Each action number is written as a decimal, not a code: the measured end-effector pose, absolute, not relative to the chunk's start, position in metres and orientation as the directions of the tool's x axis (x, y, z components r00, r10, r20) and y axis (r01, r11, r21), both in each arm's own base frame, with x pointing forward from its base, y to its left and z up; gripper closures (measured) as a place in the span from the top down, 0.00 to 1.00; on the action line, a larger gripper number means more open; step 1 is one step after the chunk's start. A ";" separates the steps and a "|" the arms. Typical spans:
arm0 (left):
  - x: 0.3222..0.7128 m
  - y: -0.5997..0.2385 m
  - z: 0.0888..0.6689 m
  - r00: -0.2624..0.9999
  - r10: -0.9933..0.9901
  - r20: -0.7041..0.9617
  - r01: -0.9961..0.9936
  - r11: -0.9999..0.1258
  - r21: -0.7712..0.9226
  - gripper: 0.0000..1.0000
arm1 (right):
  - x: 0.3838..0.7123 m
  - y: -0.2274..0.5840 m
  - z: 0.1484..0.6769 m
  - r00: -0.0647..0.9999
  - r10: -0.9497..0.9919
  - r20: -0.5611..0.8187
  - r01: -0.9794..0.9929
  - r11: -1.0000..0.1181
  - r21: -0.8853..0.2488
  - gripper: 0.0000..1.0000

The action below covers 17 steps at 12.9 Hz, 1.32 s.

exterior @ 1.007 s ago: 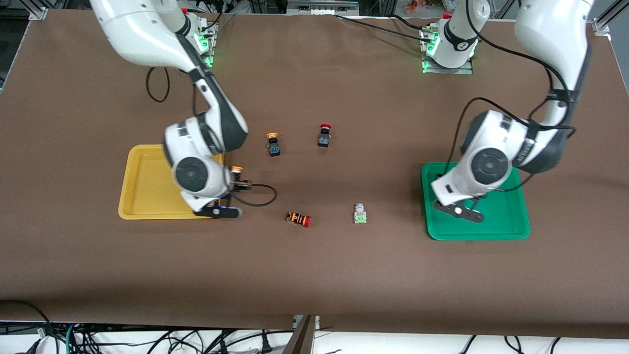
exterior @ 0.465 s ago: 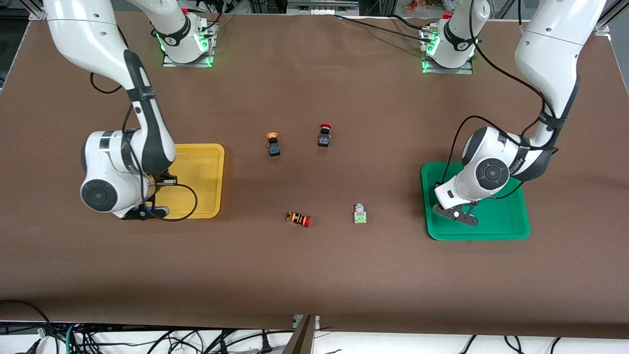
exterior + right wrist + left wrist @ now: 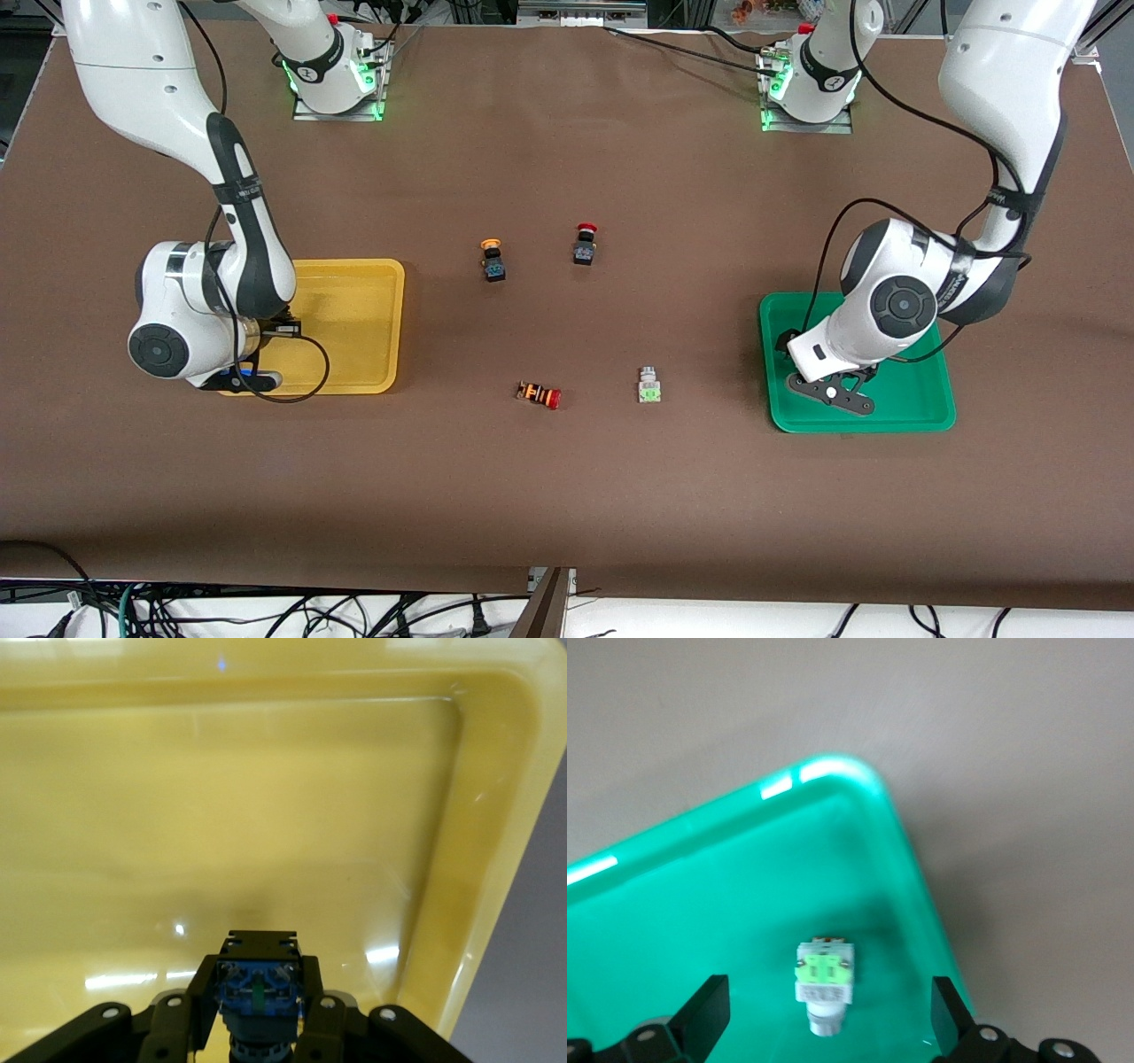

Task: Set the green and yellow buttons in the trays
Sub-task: 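Release the buttons into the trays and lift both grippers, then grasp the second blue button with the right gripper while the left grasps green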

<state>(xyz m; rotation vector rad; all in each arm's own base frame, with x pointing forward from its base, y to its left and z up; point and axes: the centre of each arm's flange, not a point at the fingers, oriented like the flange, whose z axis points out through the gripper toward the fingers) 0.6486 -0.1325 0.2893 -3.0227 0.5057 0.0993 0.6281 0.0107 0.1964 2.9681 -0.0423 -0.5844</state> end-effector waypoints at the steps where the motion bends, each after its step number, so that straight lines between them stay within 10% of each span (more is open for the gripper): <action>1: 0.654 -0.152 0.316 0.953 -0.298 -0.059 -0.301 -0.952 -0.052 1.00 | 0.629 0.007 0.192 0.926 -0.047 -0.374 -0.002 -0.993 0.118 0.41; 4: 0.659 -0.220 0.335 0.973 -0.229 -0.024 -0.230 -0.973 -0.022 1.00 | 0.628 -0.005 0.184 0.925 -0.035 -0.379 0.008 -0.994 0.110 0.41; 10: 0.666 -0.336 0.265 0.998 -0.054 -0.016 -0.053 -0.997 0.061 1.00 | 0.629 0.043 0.215 0.878 0.024 -0.479 0.068 -0.995 0.075 1.00; 17: 0.655 -0.376 0.197 0.998 0.022 0.062 0.020 -0.999 0.032 0.99 | 0.607 0.234 0.262 0.908 0.076 -0.411 0.118 -0.990 0.079 1.00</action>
